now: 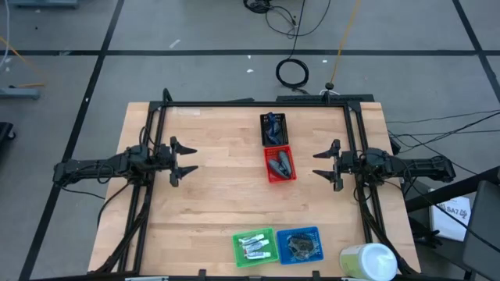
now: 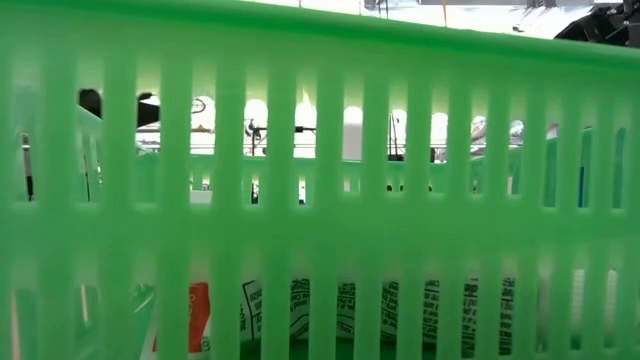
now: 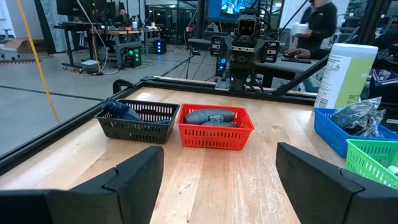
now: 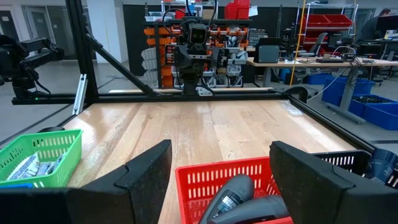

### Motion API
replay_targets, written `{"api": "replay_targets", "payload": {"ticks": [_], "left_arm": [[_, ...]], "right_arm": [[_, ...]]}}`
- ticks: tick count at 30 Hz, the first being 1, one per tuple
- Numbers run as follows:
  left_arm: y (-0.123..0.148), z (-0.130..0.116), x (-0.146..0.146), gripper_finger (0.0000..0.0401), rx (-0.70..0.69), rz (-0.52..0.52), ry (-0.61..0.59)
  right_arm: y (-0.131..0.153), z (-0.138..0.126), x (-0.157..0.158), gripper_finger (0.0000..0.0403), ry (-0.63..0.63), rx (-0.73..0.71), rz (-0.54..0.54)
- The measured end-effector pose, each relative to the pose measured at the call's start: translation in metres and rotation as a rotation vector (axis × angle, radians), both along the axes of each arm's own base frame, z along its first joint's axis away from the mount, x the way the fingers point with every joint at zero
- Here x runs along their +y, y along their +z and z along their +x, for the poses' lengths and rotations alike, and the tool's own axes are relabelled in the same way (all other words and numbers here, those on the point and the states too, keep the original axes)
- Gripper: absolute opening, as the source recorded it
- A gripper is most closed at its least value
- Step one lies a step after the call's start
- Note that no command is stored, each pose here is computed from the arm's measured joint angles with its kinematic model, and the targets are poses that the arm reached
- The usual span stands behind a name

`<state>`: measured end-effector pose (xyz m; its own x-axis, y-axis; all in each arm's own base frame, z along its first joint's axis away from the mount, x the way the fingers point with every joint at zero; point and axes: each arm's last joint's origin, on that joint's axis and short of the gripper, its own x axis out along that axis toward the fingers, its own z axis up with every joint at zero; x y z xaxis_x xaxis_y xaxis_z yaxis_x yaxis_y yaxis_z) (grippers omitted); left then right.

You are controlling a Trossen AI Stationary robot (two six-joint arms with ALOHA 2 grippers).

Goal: Pick & Place Travel size toiletries
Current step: Return to Home Position

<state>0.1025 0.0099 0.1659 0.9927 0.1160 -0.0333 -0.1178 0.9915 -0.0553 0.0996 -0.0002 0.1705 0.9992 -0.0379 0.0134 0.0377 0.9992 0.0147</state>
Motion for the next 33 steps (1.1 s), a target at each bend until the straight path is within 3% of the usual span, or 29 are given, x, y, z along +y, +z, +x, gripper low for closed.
{"api": "replay_targets", "payload": {"ticks": [20,33], "left_arm": [[0.0000,0.0000,0.0000,0.0299,0.000,0.000,0.000],[0.0000,0.0000,0.0000,0.0319,0.000,0.000,0.000]], "right_arm": [[0.0000,0.0000,0.0000,0.0260,0.000,0.000,0.000],[0.0000,0.0000,0.0000,0.0260,0.000,0.000,0.000]]}}
